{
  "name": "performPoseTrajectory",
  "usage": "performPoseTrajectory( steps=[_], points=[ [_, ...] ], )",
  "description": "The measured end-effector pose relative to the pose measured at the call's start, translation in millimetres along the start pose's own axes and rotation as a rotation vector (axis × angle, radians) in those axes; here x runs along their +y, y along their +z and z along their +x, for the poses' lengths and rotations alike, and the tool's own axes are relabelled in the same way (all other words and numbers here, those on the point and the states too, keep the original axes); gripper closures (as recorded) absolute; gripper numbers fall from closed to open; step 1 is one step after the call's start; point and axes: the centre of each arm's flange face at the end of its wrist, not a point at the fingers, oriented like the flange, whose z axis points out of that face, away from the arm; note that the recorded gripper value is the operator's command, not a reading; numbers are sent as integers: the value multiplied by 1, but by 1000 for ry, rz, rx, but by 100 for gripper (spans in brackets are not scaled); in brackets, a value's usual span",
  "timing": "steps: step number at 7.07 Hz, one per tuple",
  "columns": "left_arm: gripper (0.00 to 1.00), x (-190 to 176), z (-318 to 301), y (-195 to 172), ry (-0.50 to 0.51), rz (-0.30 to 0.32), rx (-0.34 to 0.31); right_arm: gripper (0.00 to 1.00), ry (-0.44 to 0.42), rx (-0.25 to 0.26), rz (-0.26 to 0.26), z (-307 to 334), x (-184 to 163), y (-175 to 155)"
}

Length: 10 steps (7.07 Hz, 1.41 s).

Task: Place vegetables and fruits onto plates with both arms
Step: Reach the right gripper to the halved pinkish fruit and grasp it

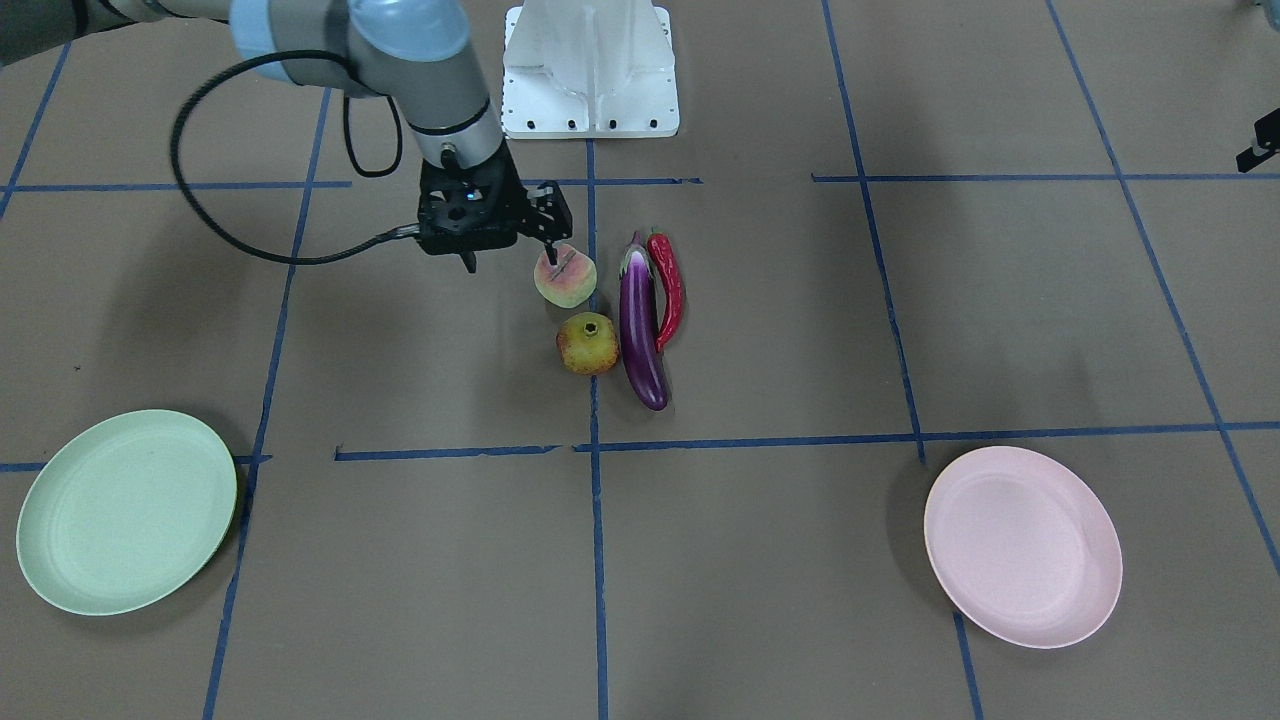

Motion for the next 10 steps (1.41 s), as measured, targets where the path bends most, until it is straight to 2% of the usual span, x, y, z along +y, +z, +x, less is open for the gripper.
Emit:
performPoseTrajectory(
  steps=[2, 5, 6, 7, 8, 10],
  points=[
    [0, 1, -2, 2, -4, -3, 1, 1, -79, 33, 1, -22, 15, 25],
    [0, 1, -2, 2, -3, -5, 1, 4, -127, 20, -20, -36, 33, 61],
    [0, 1, -2, 2, -1, -4, 1, 69, -131, 21, -25, -35, 35, 74],
    [0, 1, -1, 1, 5, -2, 2, 99, -131, 21, -27, -35, 34, 77],
    [0, -1, 2, 1, 18, 6, 10, 100, -125, 7, -25, -32, 29, 67],
    [0, -18, 36, 11, 69, 40, 97, 100, -76, -55, -51, 27, 3, 8]
  ],
)
